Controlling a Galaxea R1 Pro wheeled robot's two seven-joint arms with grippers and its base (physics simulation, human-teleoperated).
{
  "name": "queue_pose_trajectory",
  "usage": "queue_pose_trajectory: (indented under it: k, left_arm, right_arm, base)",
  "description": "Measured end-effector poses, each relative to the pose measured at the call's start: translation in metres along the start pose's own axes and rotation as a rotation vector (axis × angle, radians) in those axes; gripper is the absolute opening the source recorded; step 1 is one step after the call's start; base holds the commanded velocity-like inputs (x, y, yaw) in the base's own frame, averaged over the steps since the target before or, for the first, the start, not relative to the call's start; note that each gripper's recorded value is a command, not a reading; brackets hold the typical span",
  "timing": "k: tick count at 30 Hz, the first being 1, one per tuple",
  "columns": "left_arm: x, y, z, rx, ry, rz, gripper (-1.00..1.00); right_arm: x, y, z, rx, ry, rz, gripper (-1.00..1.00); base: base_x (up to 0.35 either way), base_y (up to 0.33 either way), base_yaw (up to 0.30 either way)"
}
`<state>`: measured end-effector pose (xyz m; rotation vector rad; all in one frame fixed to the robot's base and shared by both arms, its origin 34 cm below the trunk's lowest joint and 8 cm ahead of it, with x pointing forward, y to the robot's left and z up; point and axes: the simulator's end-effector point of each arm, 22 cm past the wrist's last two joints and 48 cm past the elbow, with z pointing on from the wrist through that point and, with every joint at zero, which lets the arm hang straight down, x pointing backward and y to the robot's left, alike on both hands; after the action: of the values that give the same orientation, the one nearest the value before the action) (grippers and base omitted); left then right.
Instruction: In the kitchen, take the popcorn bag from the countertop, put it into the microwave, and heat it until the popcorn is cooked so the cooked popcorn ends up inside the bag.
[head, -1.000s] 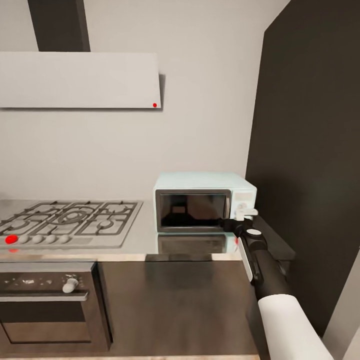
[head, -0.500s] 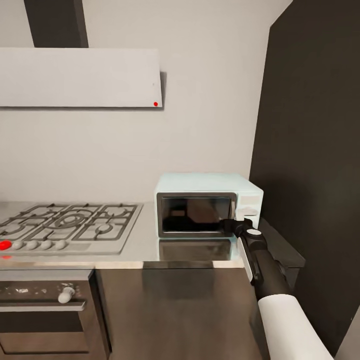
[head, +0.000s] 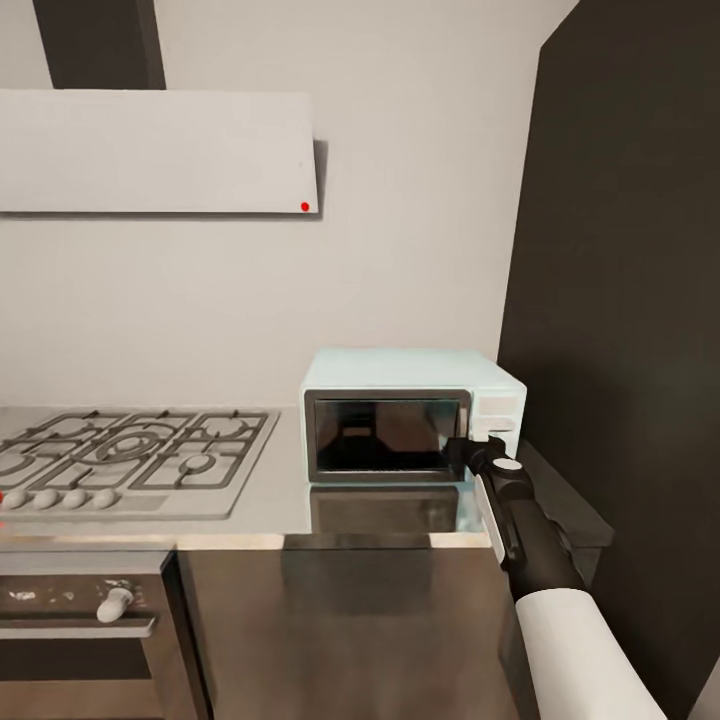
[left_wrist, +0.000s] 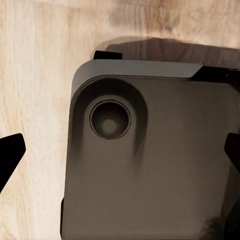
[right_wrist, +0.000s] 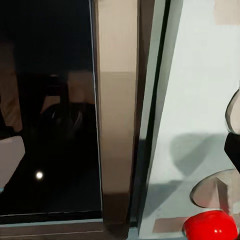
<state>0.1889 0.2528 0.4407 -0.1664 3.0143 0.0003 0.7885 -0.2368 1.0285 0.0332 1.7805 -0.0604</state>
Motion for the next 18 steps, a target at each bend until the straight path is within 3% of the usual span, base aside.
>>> queue_pose_trajectory:
  k: [18]
  left_arm:
    - [-0.0002, -0.0011, 0.0, 0.001, -0.001, 0.001, 1.0]
  right_arm:
    - [-0.0003, 0.0004, -0.0004, 0.0, 0.0, -0.011, 1.0]
  base:
    - [0.002, 0.0, 0.0]
